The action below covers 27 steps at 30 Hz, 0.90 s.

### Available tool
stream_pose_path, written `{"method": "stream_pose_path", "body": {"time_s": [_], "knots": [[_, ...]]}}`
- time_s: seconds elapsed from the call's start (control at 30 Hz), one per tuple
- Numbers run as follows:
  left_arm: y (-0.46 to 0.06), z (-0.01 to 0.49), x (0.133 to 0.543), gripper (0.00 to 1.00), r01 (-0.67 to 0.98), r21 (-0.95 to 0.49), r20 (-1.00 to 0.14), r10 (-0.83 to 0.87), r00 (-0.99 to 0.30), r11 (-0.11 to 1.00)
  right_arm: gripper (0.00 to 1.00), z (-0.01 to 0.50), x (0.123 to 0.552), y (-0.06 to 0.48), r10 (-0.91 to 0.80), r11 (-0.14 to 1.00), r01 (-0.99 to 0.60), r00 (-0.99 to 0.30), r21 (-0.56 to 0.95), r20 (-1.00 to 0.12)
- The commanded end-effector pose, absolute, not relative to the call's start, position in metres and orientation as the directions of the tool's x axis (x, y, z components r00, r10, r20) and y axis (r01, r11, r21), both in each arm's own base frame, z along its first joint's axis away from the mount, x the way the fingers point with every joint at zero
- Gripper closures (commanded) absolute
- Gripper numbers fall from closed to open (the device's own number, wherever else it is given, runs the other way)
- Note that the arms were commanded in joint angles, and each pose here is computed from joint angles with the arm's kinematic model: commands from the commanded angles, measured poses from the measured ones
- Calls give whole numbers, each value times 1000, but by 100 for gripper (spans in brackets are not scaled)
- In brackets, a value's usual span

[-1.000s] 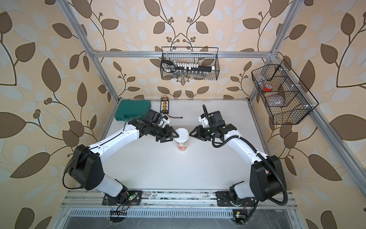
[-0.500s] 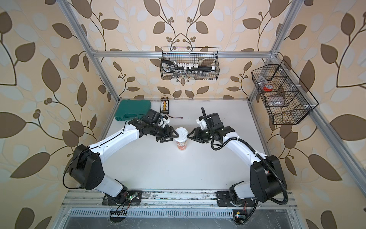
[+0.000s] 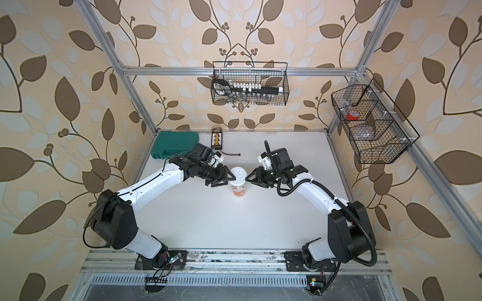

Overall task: Put the leak-proof paper on the milk tea cups
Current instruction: Secure the cup lid on the cup.

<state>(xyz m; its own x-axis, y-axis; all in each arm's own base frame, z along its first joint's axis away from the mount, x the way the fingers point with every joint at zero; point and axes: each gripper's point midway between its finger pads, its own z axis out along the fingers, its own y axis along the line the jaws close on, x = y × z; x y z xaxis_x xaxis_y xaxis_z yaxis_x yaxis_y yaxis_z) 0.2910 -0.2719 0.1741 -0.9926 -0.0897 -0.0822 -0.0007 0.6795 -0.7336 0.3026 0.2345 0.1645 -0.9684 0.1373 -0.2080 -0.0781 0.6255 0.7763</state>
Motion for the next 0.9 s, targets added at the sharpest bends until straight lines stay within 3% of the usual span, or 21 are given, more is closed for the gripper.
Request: {"method": "stream_pose_path", "body": {"time_s": [0.0,0.47,0.87], "knots": [[-265,153,288,45,-29,-677,-54,-89,-995,735,61,135,297,226,133,701,-15,-980,713,-151],[-265,154,289,45,-27,-676,-58,-89,-994,737,53,201,311,244,97,607,-184,-948,773,-302],[-265,155,289,45,-25,-676,-58,-87,-995,736,50,178,315,250,86,654,-145,-961,742,-264]]}}
